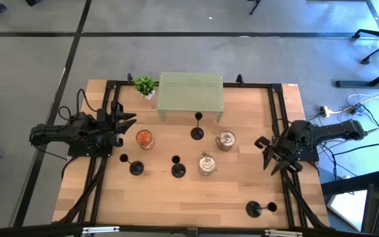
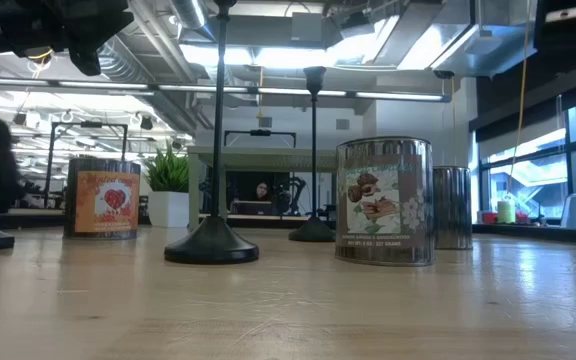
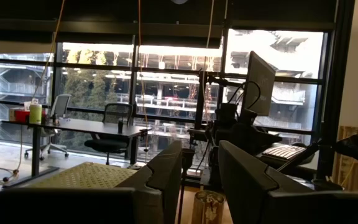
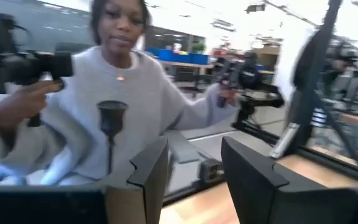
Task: Pick & Place candle stick holders
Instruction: Put the black candle holder on the shelf
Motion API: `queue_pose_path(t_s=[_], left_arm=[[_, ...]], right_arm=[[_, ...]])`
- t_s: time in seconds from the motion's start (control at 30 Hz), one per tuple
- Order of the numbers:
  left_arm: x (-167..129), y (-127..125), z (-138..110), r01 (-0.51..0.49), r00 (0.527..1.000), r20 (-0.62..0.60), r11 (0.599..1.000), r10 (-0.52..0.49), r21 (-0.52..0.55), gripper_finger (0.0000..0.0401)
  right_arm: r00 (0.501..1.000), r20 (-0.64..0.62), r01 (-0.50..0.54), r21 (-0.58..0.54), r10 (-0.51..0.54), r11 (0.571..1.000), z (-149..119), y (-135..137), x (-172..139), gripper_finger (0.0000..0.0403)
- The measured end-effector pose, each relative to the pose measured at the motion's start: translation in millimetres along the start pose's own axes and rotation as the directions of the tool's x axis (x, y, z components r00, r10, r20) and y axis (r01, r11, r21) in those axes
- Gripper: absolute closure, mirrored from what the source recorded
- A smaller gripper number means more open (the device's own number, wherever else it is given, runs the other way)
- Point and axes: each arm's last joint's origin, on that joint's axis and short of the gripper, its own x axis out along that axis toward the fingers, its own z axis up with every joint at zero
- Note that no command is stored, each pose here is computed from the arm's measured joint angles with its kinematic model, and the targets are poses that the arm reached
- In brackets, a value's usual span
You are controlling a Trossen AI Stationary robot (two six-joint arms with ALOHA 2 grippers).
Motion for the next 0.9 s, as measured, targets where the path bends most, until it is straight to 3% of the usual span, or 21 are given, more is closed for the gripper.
queue_pose_path(t_s=[0.13, 0.33, 0.5, 0.67, 0.9], left_arm=[[0, 0, 0, 0.0, 1.0, 0.001, 1.0, 0.0, -0.009, 0.0299], [0, 0, 1, 0.0, 1.0, 0.005, 1.0, 0.0, -0.011, 0.0299], [0, 0, 0, -0.001, 1.0, -0.001, 1.0, 0.0, -0.009, 0.0299], [0, 0, -2, -0.001, 1.0, -0.019, 1.0, 0.001, -0.005, 0.0299], [0, 0, -3, 0.009, 0.999, -0.033, 1.0, -0.009, -0.003, 0.0299]], right_arm=[[0.998, -0.037, -0.052, 0.052, 0.054, 0.997, -6, 1, 12, 0.0249], [0.992, -0.099, 0.099, 0.198, -0.081, 0.975, -3, -4, 30, 0.0249], [0.97, -0.242, 0.045, 0.314, 0.034, 0.948, 14, 0, 39, 0.0249], [0.909, -0.411, 0.144, 0.458, 0.065, 0.877, 26, 7, 37, 0.0249], [0.883, -0.446, 0.092, 0.471, 0.147, 0.878, 25, 17, 41, 0.0249]])
